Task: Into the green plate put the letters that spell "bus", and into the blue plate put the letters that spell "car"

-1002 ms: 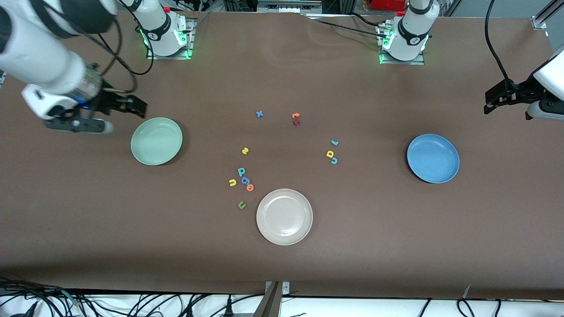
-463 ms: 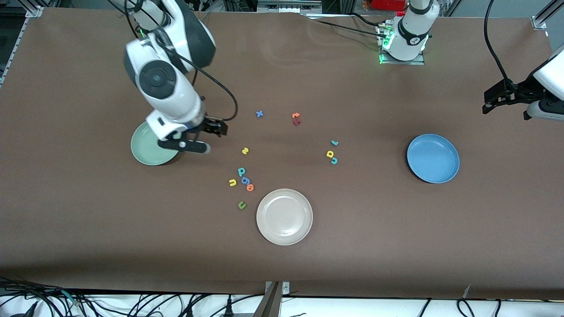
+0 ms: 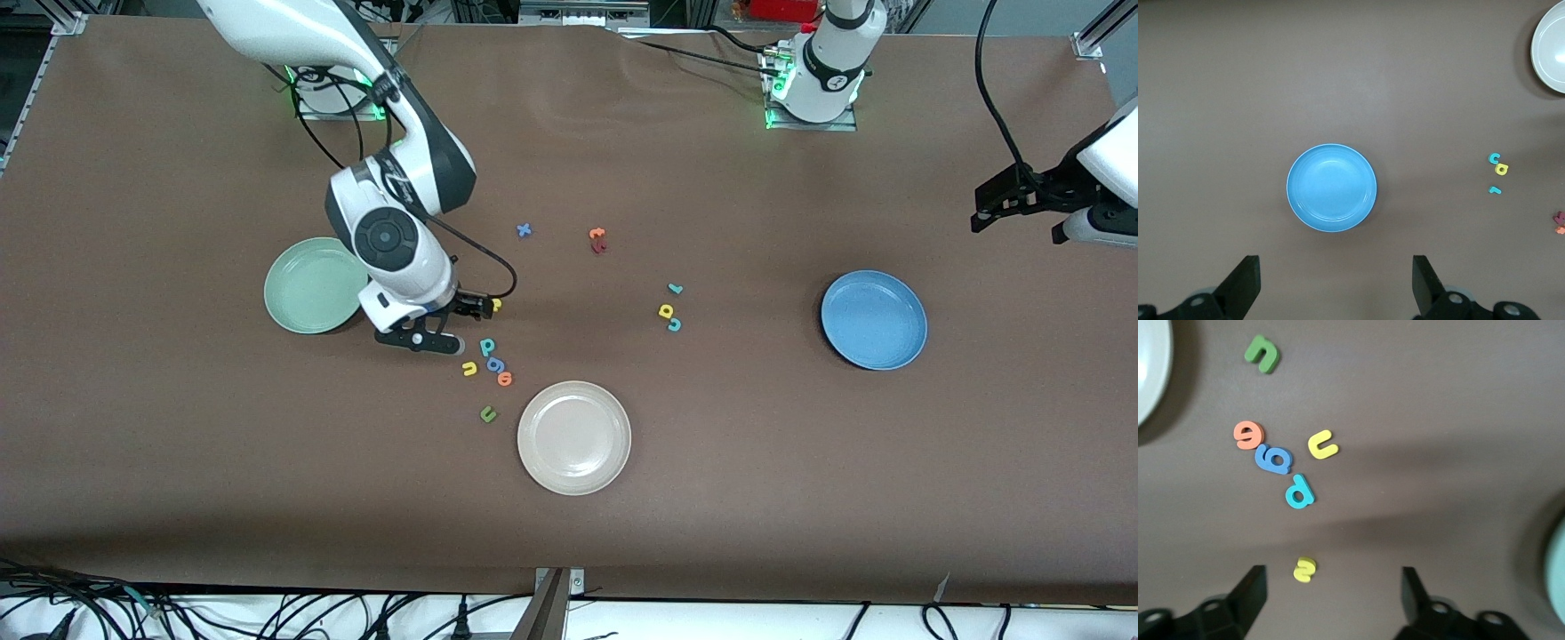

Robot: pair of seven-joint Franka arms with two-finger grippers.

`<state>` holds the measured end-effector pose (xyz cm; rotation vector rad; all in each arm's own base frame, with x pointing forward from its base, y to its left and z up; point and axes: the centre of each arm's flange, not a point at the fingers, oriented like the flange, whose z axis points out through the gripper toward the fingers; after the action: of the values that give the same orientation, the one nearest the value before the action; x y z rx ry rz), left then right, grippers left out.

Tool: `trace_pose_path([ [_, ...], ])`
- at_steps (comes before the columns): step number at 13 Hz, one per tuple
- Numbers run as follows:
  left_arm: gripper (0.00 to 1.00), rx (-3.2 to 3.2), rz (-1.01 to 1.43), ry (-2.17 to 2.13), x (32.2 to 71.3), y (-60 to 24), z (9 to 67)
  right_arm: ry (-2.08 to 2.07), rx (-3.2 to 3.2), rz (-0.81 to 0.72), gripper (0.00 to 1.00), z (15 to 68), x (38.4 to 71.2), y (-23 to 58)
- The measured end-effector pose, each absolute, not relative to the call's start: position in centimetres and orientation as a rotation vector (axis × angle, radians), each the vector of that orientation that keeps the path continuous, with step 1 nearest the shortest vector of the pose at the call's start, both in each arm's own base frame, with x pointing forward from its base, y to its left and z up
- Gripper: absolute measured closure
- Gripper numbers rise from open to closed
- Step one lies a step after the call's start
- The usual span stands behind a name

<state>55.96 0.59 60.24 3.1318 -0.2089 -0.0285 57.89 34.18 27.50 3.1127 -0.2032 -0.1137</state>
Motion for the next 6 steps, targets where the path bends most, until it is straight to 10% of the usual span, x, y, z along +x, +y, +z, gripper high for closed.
trace_pose_path([
  [2,0.0,3.131,-0.065,-0.204,56.7,0.6,58.8,-0.163,3.125,-0.051,0.34,25.6,58.0,35.1],
  [6,0.0,3.104,-0.102,-0.21,58.4,-0.3,55.7,-0.019,3.13,0.034,0.34,20.8,57.9,36.3],
])
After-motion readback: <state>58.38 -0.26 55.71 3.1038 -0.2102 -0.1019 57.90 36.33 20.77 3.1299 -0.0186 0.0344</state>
